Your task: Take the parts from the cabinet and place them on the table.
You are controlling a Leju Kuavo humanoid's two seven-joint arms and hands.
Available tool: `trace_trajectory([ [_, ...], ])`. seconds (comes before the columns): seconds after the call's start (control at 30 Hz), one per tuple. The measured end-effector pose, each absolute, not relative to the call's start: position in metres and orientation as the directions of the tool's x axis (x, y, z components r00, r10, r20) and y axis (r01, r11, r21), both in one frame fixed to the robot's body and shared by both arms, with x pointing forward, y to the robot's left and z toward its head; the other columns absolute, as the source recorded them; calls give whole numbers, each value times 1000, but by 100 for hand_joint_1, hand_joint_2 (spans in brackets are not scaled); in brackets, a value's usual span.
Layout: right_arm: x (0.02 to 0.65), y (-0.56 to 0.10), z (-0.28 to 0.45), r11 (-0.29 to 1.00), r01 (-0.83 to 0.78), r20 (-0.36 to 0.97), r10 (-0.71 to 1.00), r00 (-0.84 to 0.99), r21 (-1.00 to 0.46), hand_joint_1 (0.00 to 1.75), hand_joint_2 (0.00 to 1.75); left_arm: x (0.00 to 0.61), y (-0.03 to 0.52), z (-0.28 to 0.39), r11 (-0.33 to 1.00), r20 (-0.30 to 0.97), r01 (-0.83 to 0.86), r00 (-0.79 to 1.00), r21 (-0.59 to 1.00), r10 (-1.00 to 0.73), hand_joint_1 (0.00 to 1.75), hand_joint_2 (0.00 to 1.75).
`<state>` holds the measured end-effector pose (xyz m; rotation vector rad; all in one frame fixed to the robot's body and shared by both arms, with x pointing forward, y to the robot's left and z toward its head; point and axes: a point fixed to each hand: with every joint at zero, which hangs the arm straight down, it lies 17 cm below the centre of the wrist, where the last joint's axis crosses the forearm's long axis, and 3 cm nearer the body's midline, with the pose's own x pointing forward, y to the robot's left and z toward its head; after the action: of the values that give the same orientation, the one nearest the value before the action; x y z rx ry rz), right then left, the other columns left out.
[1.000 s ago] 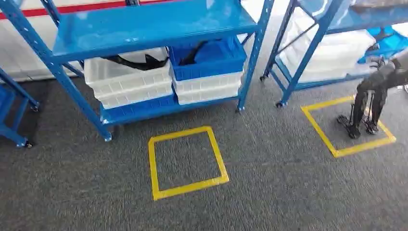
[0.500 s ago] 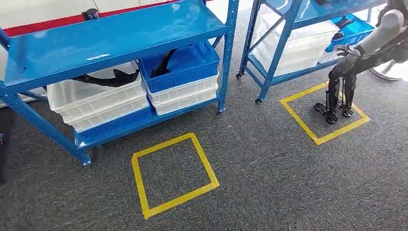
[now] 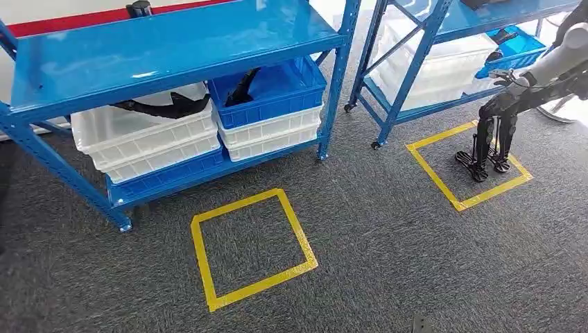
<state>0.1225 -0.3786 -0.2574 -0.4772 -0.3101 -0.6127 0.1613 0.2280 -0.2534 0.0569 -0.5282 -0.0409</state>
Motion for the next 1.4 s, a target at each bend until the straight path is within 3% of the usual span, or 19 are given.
trace_trajectory([
  [0.43, 122, -378, -258, 720, 610, 410, -472, 780, -332, 0, 0, 161, 228, -254, 998, 500, 24, 864, 65, -54, 0, 0],
  [0.47, 122, -377, -258, 721, 609, 409, -473, 781, -331, 0, 175, 161, 228, -254, 998, 500, 24, 864, 65, -54, 0, 175],
  [0.73, 106, -344, -271, 823, 493, 229, -441, 868, -282, 0, 175, 156, 227, -256, 996, 473, 58, 877, 72, -85, 0, 175],
  [1.4, 80, -306, -279, 968, 164, 206, -125, 971, -187, 0, 175, 101, 207, -267, 977, 382, 211, 902, 18, -201, 0, 175],
])
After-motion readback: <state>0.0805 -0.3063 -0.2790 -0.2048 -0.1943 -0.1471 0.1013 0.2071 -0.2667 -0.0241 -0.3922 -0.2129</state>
